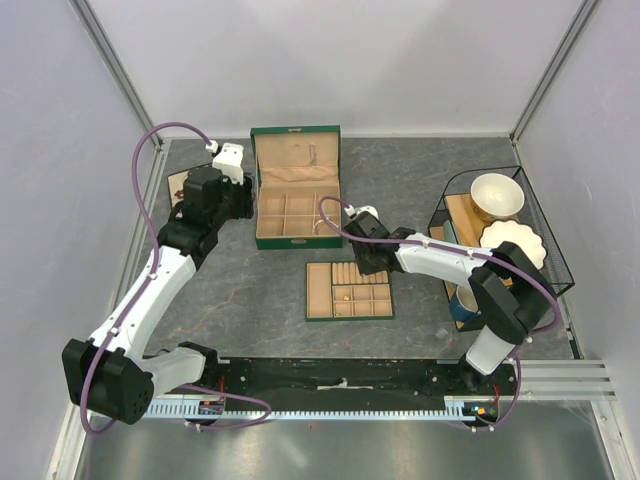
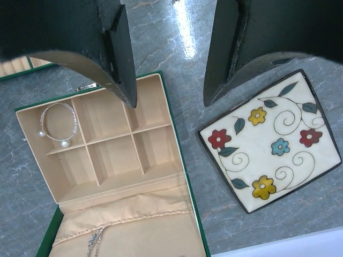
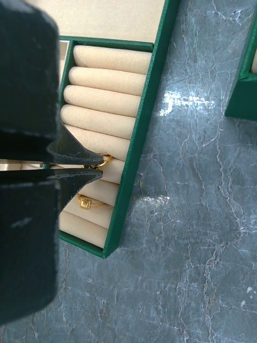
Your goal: Organize the mixed jewelry
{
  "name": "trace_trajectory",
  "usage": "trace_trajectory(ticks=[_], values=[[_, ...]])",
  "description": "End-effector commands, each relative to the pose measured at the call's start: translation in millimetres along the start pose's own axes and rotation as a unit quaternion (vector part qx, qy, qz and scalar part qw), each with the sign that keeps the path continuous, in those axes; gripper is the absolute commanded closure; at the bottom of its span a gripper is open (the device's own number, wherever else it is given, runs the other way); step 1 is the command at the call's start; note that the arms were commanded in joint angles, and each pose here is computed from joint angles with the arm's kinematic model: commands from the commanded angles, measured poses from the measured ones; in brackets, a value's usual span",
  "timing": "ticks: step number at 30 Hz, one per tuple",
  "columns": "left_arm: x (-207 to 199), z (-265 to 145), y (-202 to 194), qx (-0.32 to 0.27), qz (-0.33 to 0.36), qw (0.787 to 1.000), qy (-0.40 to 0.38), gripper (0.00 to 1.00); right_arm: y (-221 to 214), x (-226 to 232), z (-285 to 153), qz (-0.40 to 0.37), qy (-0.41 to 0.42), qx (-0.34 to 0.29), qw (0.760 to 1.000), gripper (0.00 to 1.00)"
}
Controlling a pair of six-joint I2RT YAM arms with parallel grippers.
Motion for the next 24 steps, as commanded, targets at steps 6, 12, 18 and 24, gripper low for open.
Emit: trace_trajectory(ticks=[6,12,18,24], values=[[2.6,-2.4,14.2,-0.034,0.004,0.999,0.002,0.4,-1.9,3.5,5.6,-0.008,-0.014,0.008,1.0,1.0],[1.0,-1.8,13.1,-0.032,0.004,0.999,-0.004,0.4,4.3,5.4,5.3,-0.016,-0.022,0.001,1.0,1.0],[0.0,-2.6,13.8,-0.033,0.003,0.999,-0.007,0.4,11.4,10.9,4.4,-0.019,-0.022,-0.003,1.0,1.0],[-1.1,-4.0,13.9,-0.035,0.002,0.999,-0.01,0.4,17.3,21.8,3.7,-0.018,-0.013,-0.007,1.0,1.0]])
Point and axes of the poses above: each gripper's point midway between its finger pads, its own z axis out along the fingers, its own x axis along the line the jaws close on, y = z × x, the point moved 3 cm from there along -z, back along the fingers, and after that the axes turned 3 degrees about -z, right-handed, at the moved point
